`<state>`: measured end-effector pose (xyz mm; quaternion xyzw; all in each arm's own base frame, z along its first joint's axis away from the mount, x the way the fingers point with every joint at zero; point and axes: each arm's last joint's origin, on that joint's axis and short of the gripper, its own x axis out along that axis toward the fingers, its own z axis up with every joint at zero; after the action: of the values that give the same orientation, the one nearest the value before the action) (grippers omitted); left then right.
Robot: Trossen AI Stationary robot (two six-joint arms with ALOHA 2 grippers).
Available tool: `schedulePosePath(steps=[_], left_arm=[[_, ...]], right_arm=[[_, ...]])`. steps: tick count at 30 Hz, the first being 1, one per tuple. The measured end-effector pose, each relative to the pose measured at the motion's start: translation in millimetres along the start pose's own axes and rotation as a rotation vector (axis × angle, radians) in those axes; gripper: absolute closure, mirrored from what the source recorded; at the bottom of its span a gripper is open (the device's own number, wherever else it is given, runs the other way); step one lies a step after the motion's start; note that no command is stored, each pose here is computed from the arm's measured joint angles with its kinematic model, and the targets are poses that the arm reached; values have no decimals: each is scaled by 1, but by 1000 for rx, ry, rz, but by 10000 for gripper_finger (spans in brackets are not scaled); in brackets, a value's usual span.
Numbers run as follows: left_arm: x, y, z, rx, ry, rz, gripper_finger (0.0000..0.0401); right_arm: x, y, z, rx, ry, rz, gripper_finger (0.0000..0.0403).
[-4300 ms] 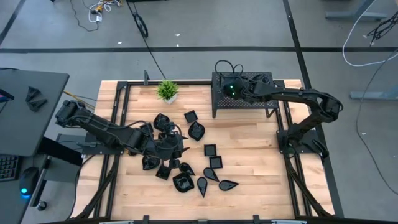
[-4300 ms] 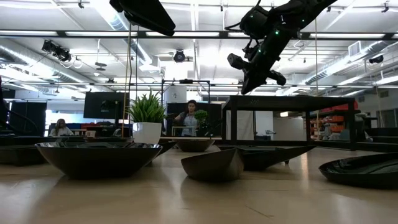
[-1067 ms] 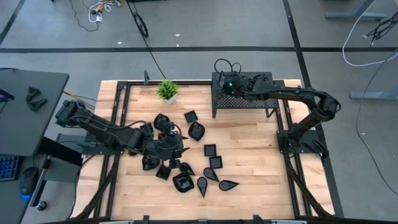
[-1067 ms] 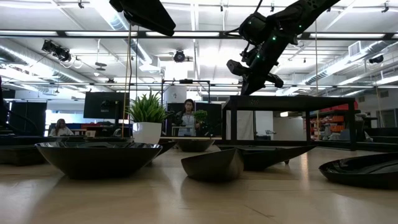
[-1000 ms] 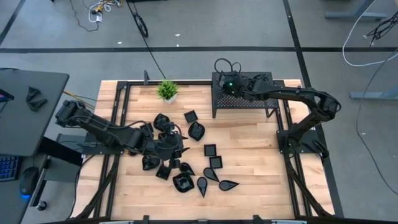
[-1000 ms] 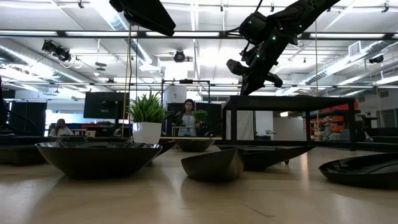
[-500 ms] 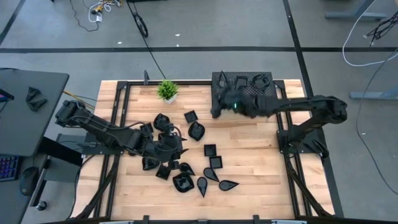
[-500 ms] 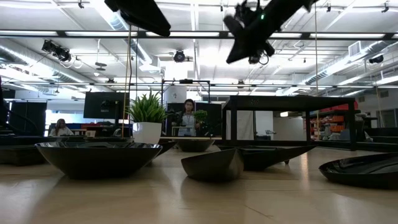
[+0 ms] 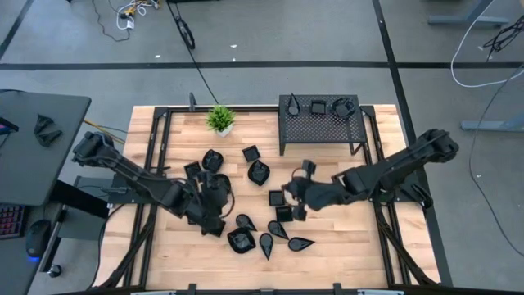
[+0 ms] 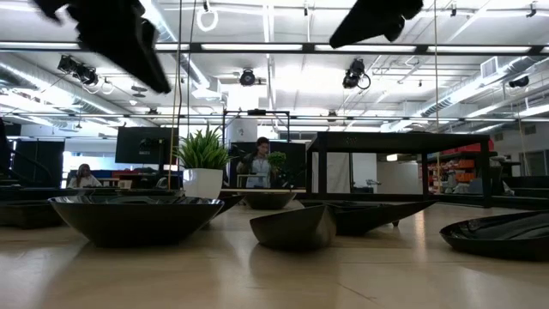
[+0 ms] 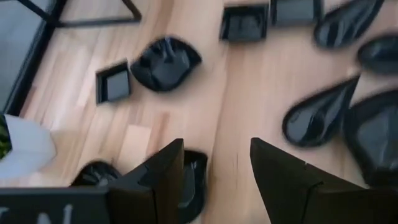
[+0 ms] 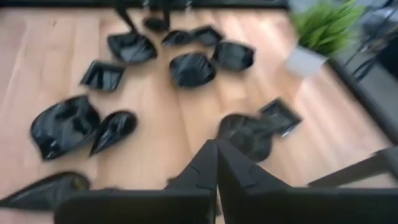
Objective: Pick & Place Mini shaped plates
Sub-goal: Stack the black leaf-shaped plate on top of the black leaf-shaped plate on the shelf
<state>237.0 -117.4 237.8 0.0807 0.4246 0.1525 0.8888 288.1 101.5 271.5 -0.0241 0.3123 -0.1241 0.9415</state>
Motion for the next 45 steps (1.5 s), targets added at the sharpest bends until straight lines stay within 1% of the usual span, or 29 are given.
schedulePosePath(steps=[3,6,9,13,15,18,22,24,27,29,34,40,45], left_arm=[[8,-6,-11,-30,-23,-19,209],[17,-11,-18,-73,-71,-46,209],[24,-13,-20,-116,-129,-72,209],[29,-9,-18,-128,-142,-67,209],[31,-6,-17,-139,-141,-57,209],[34,-2,-14,-157,-142,-46,209],[38,3,-11,-181,-142,-30,209],[39,6,-10,-191,-143,-24,209],[41,8,-9,-202,-143,-17,209],[42,9,-9,-206,-145,-15,209],[41,9,-8,-212,-151,-19,209],[41,8,-7,-219,-161,-24,209],[41,8,-7,-220,-161,-24,209]], right_arm=[[9,7,-6,-13,46,40,394],[27,9,-10,-37,81,76,379],[51,6,-9,-71,79,135,350],[89,-1,-12,-101,73,242,303],[108,-4,-18,-149,106,287,285],[130,-8,-26,-268,180,254,270],[146,-11,-23,-438,185,178,271],[152,-14,-26,-520,201,155,277],[158,-19,-32,-643,246,147,287],[159,-21,-34,-703,258,153,293],[162,-29,-35,-758,273,151,300],[166,-38,-49,-866,294,161,298],[168,-40,-50,-894,264,154,298]])
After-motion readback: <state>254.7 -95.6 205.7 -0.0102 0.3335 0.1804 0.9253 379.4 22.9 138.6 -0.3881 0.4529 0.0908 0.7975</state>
